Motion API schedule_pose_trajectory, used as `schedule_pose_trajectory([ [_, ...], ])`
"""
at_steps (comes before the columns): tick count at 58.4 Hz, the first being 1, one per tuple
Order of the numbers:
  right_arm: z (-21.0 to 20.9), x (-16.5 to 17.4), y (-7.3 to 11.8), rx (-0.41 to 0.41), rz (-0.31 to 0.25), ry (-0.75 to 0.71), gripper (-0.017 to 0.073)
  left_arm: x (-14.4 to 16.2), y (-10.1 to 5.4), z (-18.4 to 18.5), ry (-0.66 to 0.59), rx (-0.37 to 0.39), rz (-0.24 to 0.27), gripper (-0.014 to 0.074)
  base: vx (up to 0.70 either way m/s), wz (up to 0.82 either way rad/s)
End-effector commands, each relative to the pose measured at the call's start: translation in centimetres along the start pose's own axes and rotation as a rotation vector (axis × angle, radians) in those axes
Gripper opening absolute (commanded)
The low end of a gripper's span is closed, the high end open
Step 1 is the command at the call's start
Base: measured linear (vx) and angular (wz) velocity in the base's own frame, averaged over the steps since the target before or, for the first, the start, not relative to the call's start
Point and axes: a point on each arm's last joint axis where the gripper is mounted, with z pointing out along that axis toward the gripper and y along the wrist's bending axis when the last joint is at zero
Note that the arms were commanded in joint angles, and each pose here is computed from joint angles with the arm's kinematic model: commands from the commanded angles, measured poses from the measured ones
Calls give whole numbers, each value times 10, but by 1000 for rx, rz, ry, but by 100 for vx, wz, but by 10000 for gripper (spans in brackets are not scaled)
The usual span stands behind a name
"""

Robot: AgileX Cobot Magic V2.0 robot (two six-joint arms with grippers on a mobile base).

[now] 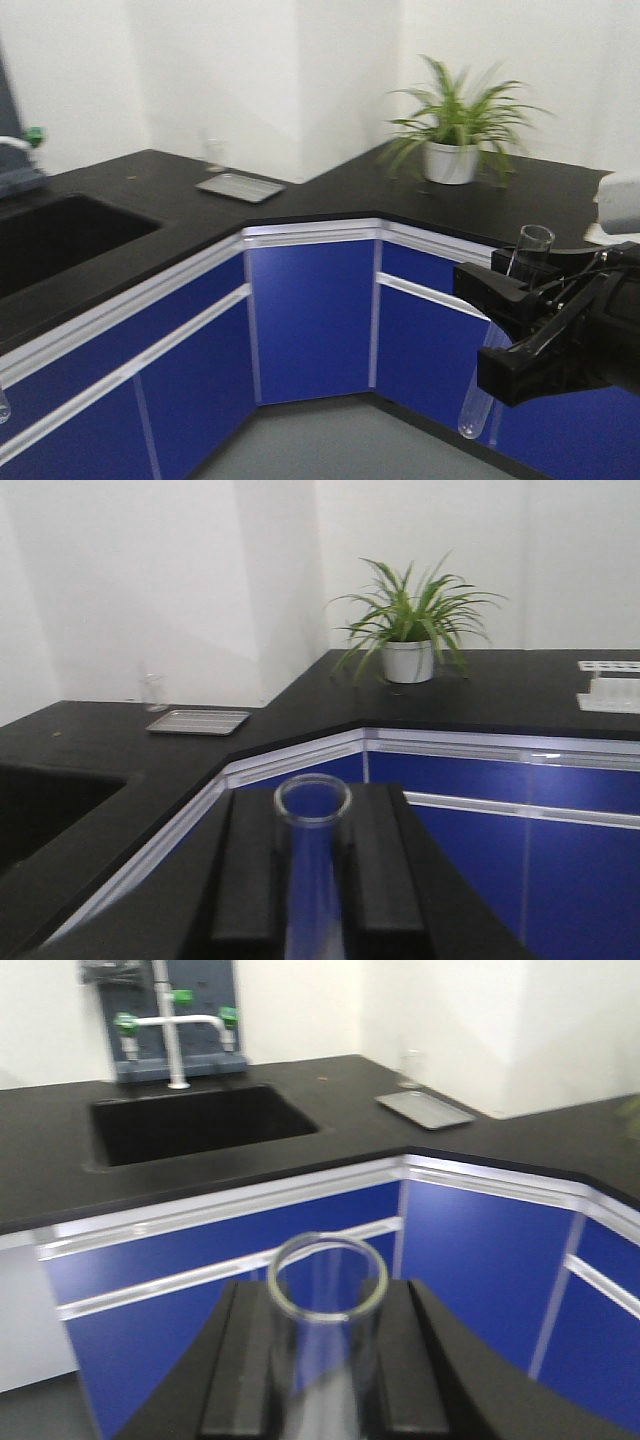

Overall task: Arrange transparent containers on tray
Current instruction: 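Drive the base to the yellow tray holding both tubes upright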

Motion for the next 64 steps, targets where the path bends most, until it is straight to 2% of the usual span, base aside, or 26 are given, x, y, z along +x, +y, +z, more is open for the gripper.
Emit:
schedule_pose_trajectory([
  [1, -8, -20, -1, -3, -20, -130, 138, -21, -2, -3, -124, 19, -9, 125, -1, 66],
  [64, -8, -20, -1, -3, -20, -130, 138, -21, -2, -3, -124, 19, -9, 125, 12, 61],
])
